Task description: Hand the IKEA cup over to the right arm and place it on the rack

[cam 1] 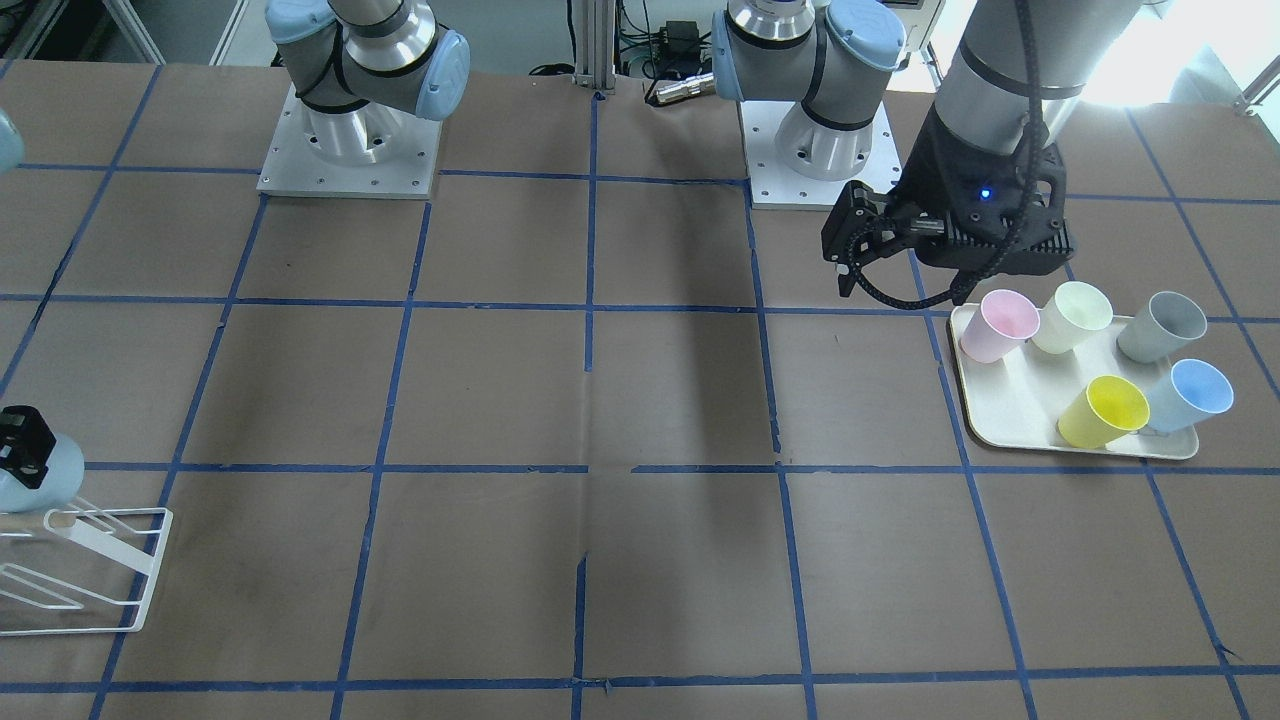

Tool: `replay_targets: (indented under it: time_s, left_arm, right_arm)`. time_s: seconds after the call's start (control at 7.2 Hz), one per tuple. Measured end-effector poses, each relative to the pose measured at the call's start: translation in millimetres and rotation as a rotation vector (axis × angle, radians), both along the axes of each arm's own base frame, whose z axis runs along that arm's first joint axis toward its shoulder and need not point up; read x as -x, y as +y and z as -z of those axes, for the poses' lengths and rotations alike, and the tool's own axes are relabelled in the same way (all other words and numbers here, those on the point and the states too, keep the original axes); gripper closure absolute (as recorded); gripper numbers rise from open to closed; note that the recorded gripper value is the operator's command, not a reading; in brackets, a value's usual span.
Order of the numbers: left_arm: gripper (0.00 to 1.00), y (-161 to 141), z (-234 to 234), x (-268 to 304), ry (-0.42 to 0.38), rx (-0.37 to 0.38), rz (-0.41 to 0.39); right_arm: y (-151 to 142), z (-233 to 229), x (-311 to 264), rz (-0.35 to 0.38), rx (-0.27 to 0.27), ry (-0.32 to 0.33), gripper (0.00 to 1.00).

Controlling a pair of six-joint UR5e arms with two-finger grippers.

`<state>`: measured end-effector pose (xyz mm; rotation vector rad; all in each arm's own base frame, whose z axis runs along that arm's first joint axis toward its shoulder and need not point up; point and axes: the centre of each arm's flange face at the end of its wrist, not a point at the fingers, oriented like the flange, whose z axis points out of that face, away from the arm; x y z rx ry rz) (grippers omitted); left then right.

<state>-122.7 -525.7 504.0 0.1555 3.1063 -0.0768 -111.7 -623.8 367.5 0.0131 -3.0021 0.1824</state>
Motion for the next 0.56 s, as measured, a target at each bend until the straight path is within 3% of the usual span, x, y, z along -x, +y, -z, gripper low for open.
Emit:
replay_targets:
  time_s: [0.14, 0.56]
  left_arm:
    - [0.0, 0.9, -0.3, 0.9, 0.001, 0.0, 0.002]
    - [0.0, 2.5, -5.0, 3.3, 0.028, 0.01, 0.002]
  right_arm:
    - [-2.2, 11.5, 0.9, 0.001, -0.015, -0.006, 0.0]
    - [-3.7, 22.1, 0.3, 0.01, -0.031, -0.012, 0.0]
